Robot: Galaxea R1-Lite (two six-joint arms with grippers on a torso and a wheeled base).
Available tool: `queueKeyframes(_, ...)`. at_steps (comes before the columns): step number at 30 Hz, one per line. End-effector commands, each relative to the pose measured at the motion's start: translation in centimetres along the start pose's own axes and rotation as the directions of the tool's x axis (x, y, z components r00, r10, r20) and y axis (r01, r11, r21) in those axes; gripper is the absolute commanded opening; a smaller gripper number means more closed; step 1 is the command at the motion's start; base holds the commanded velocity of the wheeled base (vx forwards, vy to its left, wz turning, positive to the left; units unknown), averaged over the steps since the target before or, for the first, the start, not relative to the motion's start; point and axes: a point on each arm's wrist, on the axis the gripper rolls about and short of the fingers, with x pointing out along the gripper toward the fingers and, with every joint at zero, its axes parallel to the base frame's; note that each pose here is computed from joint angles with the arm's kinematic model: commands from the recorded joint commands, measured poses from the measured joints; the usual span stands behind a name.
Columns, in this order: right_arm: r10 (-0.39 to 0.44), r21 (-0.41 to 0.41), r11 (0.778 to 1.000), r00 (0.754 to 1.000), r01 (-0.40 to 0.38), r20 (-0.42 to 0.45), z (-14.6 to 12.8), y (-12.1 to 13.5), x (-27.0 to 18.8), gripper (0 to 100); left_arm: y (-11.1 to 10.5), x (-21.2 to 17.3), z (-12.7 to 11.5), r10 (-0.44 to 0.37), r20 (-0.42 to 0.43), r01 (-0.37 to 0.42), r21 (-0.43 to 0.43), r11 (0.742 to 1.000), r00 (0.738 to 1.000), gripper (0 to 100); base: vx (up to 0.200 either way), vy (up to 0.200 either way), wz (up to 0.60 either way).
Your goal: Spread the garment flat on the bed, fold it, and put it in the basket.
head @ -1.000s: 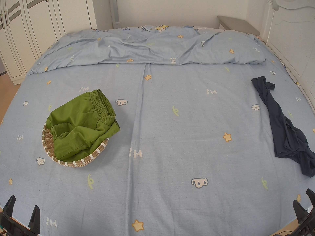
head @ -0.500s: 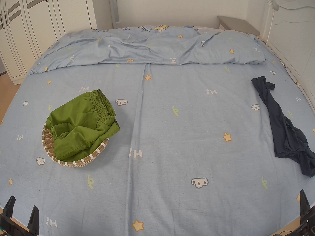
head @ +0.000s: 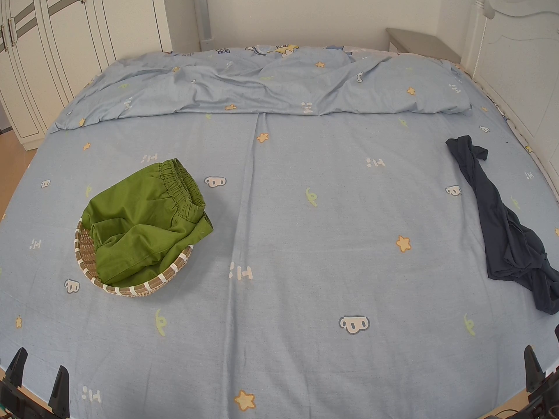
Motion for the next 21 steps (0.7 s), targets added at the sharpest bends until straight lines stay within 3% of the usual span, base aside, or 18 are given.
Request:
queueKeyframes(1, -0.012, 0.004, 1.0, 1.0, 0.012, 0.007, -0.41, -0.04, 0.03, 100, 0.0, 0.03, -0.52, -0.004, -0.004, 0.004, -0.001, 1.0, 1.0, 100, 0.0, 0.0, 0.0)
queueKeyframes(21, -0.011, 0.001, 1.0, 1.0, 0.011, 0.013, -0.34, -0.03, 0.03, 100, -0.01, 0.03, -0.53, -0.001, -0.006, 0.001, 0.01, 1.0, 1.0, 100, 0.0, 0.0, 0.0)
